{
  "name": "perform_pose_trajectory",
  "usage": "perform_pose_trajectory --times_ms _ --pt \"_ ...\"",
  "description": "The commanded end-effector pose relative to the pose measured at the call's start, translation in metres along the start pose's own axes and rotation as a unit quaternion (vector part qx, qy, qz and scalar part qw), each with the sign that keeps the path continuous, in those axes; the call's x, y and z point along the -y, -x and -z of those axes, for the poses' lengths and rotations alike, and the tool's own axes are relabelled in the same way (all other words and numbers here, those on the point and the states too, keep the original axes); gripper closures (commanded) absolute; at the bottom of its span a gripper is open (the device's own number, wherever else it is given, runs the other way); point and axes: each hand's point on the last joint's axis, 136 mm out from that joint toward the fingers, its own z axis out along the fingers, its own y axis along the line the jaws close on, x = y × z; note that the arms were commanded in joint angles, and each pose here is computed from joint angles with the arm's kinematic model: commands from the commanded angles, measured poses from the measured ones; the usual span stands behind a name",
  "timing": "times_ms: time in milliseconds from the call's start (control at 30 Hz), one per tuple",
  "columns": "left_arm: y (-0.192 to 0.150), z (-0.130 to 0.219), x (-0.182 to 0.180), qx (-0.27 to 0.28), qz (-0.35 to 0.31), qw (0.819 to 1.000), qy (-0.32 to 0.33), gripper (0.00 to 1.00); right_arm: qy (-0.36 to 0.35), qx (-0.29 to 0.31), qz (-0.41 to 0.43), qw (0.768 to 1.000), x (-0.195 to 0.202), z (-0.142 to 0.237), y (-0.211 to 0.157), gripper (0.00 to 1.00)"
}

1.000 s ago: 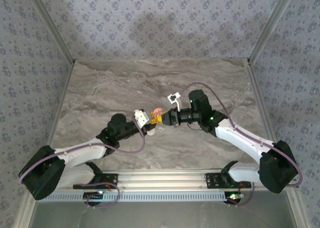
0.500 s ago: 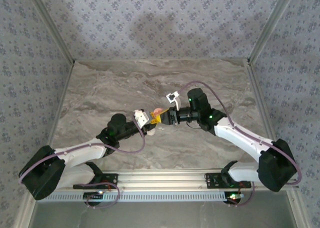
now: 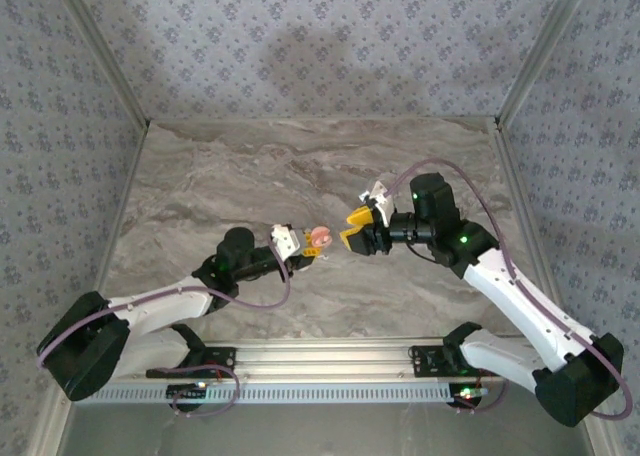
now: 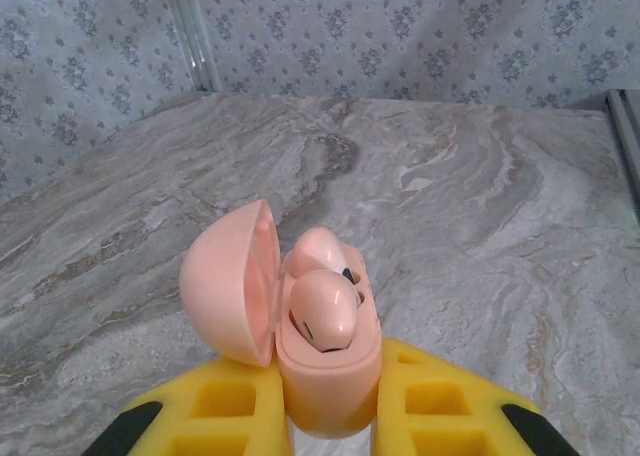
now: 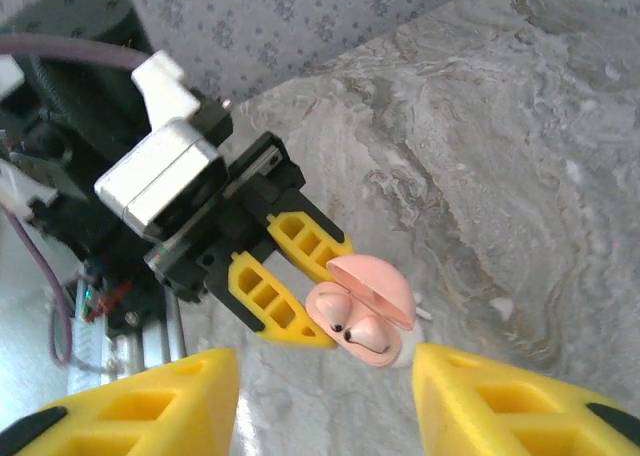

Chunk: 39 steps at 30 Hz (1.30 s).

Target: Insert the wireless bluetooth earbuds into the charging case

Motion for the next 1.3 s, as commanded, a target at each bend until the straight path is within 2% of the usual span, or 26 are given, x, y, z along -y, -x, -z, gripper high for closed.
perform_pose_trajectory --times_ms 0,33,200,300,533,900,1133,1267 --pt "0.026 0.004 0.007 0.035 -0.027 0.999 -0.018 1.0 0.035 -0.026 0.093 0.995 -0.012 0.003 -0.006 0.33" --pt "0.027 0.005 0.007 0.035 -0.027 0.999 -0.017 1.0 0.04 -0.029 0.11 0.993 -0.012 0.002 -0.007 0.27" --pt "0.029 0.008 0.007 0.035 -0.031 0.999 -0.016 1.0 0.089 -0.022 0.182 0.979 -0.019 -0.01 -0.01 0.15" --pt "0.029 0.009 0.007 0.035 -0.032 0.999 -0.015 1.0 0.097 -0.019 0.207 0.973 -0.017 -0.019 -0.01 0.13" --pt "0.03 0.009 0.006 0.035 -0.033 0.999 -0.012 1.0 0.111 -0.037 0.203 0.972 -0.008 -0.038 -0.011 0.11" --pt "0.03 0.009 0.003 0.034 -0.033 0.999 -0.003 1.0 0.149 -0.082 0.185 0.968 -0.012 -0.064 -0.028 0.14" --pt "0.03 0.009 -0.001 0.033 -0.033 0.999 0.008 1.0 0.174 -0.096 0.178 0.964 -0.028 -0.052 -0.038 0.25" --pt "0.028 0.009 -0.002 0.03 -0.032 0.999 0.012 1.0 0.18 -0.083 0.187 0.962 -0.04 -0.038 -0.038 0.3"
